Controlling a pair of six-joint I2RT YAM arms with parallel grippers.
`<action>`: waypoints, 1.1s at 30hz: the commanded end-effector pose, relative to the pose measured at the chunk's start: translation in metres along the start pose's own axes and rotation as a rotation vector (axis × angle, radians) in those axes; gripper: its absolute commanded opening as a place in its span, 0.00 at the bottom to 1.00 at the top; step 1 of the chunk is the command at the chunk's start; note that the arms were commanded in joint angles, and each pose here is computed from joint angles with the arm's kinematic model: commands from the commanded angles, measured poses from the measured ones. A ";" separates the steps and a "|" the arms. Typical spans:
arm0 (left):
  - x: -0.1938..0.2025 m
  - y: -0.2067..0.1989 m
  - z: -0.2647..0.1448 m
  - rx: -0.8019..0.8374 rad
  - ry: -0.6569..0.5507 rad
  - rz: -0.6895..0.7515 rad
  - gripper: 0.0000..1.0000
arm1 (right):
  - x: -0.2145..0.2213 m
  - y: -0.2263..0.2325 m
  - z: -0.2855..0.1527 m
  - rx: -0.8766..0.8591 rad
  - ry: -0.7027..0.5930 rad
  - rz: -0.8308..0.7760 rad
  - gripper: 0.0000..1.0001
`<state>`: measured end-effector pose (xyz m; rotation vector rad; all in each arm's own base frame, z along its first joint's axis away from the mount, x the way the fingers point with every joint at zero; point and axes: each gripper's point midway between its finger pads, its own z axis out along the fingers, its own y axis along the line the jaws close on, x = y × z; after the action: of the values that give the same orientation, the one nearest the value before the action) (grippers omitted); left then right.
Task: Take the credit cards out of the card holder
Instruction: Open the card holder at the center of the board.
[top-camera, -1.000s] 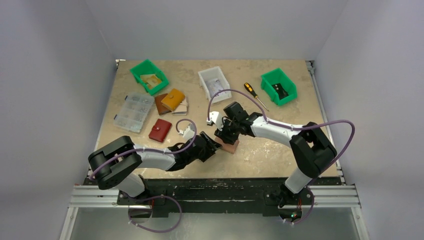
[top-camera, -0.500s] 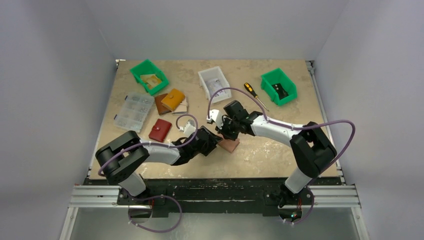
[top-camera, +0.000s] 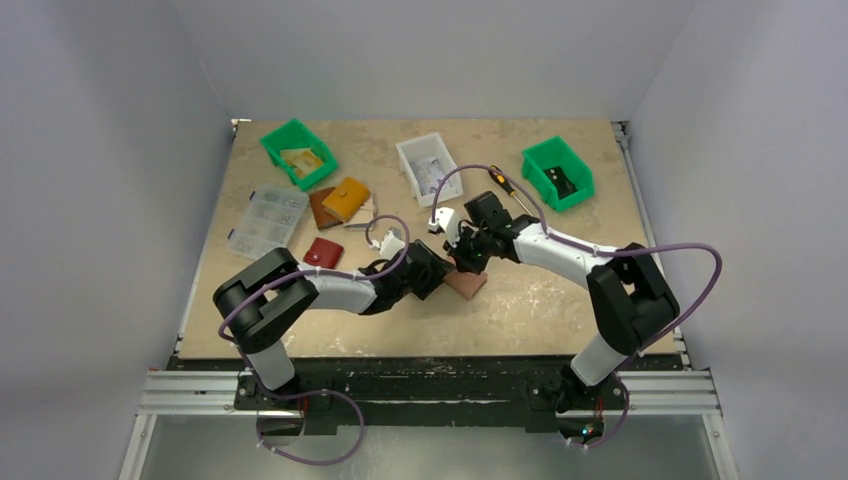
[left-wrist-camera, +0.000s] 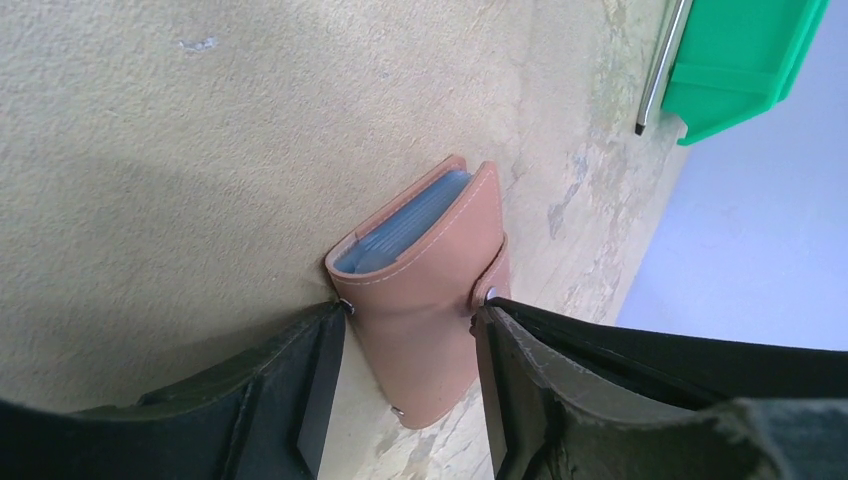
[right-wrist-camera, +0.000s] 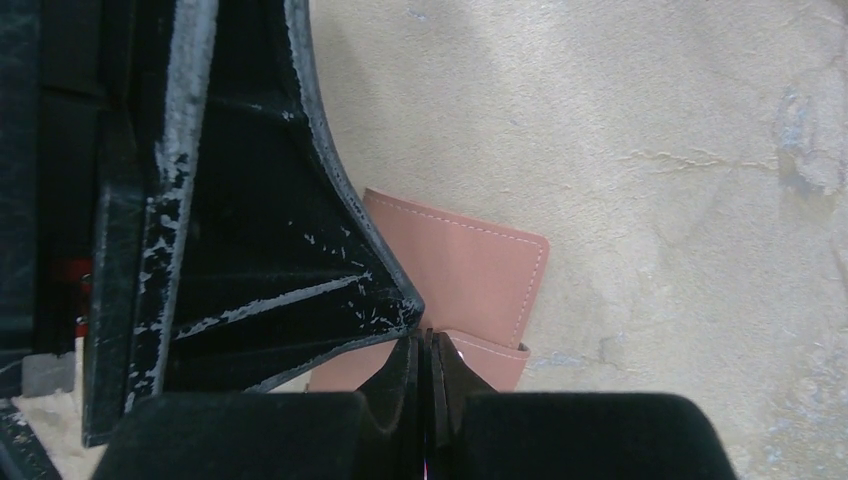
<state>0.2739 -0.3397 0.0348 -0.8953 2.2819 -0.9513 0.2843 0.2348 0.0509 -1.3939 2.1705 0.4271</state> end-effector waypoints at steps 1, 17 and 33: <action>-0.002 0.065 0.002 -0.145 0.004 0.141 0.56 | -0.025 0.004 -0.018 -0.051 -0.089 0.025 0.00; -0.005 0.054 -0.010 0.051 0.011 0.139 0.58 | -0.017 -0.013 -0.028 0.032 -0.072 -0.065 0.48; 0.005 0.073 0.009 -0.151 0.056 0.162 0.56 | 0.003 -0.026 -0.006 0.127 0.037 -0.041 0.58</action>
<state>0.2745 -0.3455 0.0358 -0.7329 2.2496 -1.0660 0.2961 0.2209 0.0547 -1.4067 2.1533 0.3035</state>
